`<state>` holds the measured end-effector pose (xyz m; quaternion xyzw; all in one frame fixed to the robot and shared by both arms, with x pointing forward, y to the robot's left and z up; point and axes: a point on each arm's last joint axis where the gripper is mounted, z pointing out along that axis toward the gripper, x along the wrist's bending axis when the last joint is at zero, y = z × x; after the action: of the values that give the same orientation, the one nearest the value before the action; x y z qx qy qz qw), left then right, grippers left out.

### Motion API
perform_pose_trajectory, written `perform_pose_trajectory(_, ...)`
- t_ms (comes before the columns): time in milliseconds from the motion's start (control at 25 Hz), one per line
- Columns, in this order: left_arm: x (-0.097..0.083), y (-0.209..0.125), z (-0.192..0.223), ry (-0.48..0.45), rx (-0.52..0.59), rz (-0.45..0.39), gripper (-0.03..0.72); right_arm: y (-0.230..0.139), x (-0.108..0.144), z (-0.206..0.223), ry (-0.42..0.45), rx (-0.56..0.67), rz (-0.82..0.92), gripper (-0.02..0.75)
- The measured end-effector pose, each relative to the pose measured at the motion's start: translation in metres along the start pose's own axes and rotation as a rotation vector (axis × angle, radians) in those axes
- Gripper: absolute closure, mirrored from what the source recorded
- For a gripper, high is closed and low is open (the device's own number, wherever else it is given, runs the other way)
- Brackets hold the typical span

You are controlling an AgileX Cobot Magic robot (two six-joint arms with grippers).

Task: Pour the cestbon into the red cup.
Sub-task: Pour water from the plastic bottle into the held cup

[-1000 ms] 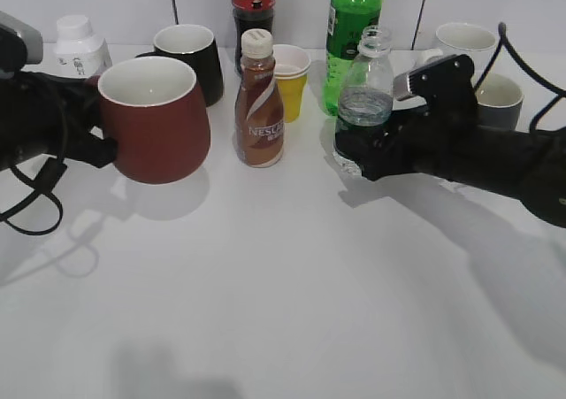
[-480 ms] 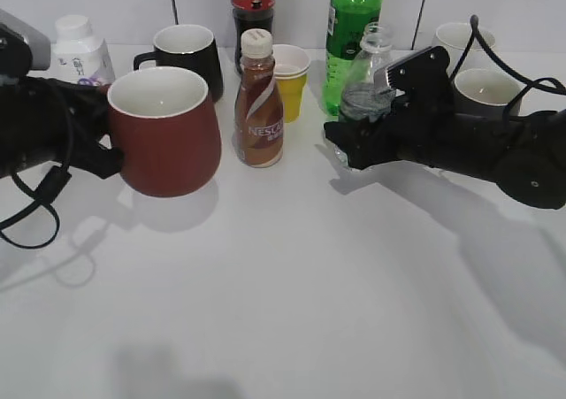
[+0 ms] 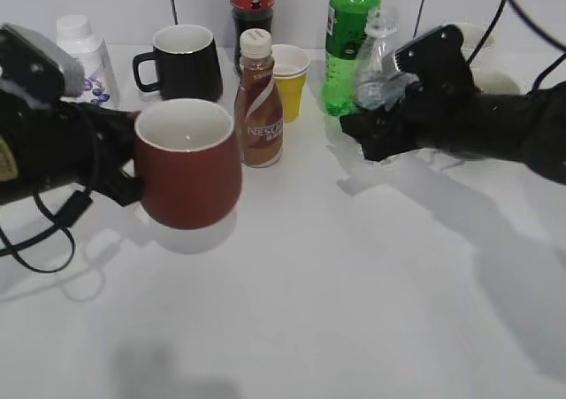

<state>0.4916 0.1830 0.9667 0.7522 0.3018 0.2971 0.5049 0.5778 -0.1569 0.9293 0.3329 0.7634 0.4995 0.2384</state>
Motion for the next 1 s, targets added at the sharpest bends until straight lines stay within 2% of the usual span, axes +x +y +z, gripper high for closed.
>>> perform_pose_trajectory(280,-0.02,-0.005,0.016,-0.102,-0.09,-0.014,0.645,0.04,0.03,-0.034,0.14,-0.07,-0.3,0.259)
perform_pose_trajectory(560,-0.02,0.0,0.024,-0.131,-0.122,0.01,0.645,0.047,0.065,-0.035,0.26,-0.108,-0.606,0.259)
perform_pose_trajectory(760,-0.021,0.012,0.029,-0.169,-0.156,0.071,0.645,0.05,0.069,-0.033,0.234,-0.15,-0.76,0.259)
perform_pose_trajectory(1000,-0.039,0.017,0.032,-0.239,-0.17,0.109,0.645,0.053,0.066,-0.033,0.174,-0.182,-0.905,0.259)
